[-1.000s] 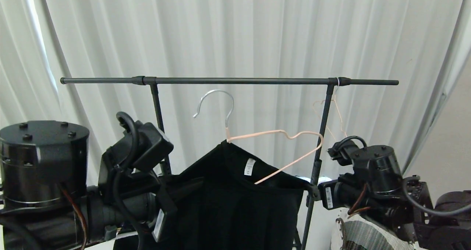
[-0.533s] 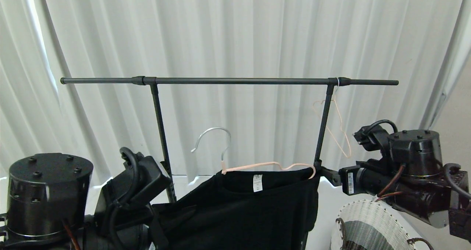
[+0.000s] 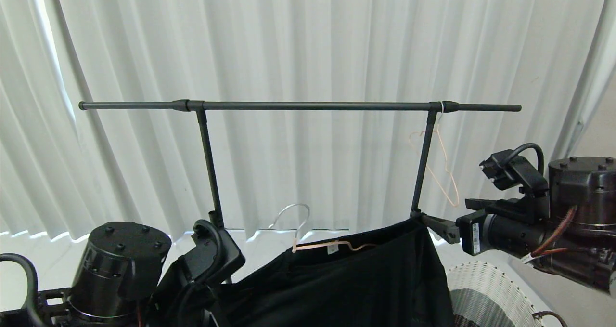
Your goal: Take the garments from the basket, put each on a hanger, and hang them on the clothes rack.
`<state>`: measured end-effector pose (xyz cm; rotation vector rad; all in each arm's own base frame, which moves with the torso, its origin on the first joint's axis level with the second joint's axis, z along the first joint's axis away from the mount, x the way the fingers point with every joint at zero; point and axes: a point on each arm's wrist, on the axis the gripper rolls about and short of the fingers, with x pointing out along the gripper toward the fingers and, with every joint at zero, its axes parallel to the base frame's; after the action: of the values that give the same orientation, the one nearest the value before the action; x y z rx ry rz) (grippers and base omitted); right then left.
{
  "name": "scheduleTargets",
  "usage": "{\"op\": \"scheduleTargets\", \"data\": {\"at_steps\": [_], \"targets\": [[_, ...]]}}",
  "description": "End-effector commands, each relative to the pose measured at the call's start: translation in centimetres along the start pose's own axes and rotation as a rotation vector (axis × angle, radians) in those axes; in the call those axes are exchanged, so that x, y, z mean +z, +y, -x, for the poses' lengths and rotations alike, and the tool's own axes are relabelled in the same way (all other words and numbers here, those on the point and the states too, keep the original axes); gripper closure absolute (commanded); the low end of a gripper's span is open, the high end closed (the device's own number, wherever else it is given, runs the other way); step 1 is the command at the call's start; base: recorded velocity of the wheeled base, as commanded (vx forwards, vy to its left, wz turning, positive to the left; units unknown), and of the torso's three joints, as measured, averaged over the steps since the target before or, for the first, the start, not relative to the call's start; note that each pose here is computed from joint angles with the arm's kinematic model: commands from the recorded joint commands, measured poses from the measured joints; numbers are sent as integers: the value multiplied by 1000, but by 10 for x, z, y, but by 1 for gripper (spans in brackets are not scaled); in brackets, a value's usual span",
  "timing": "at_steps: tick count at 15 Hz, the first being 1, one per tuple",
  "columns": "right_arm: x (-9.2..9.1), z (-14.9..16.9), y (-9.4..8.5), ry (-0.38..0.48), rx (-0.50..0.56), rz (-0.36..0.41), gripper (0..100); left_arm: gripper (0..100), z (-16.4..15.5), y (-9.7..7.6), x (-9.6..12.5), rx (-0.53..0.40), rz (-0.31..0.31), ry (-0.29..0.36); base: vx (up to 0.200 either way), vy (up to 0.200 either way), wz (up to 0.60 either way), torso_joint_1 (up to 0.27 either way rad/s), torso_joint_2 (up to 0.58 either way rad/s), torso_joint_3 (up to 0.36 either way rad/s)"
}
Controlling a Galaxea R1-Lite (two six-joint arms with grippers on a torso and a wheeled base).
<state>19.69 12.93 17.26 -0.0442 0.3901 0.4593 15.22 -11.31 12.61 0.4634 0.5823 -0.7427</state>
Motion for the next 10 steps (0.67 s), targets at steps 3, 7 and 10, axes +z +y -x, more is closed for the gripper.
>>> {"op": "scheduleTargets", "data": {"at_steps": [3, 7, 10], "targets": [[2, 11, -4, -1, 72, 113, 0, 100, -6, -4, 2, -22, -10, 2, 0, 0, 0, 0, 0, 0], [-1, 9, -11, 27, 123, 225, 0, 100, -1, -6, 6, -87, -19, -66, 0, 0, 0, 0, 0, 0], [-2, 18, -2, 36, 234, 306, 0, 100, -1, -6, 7, -89, -23, -72, 0, 0, 0, 0, 0, 0]]}}
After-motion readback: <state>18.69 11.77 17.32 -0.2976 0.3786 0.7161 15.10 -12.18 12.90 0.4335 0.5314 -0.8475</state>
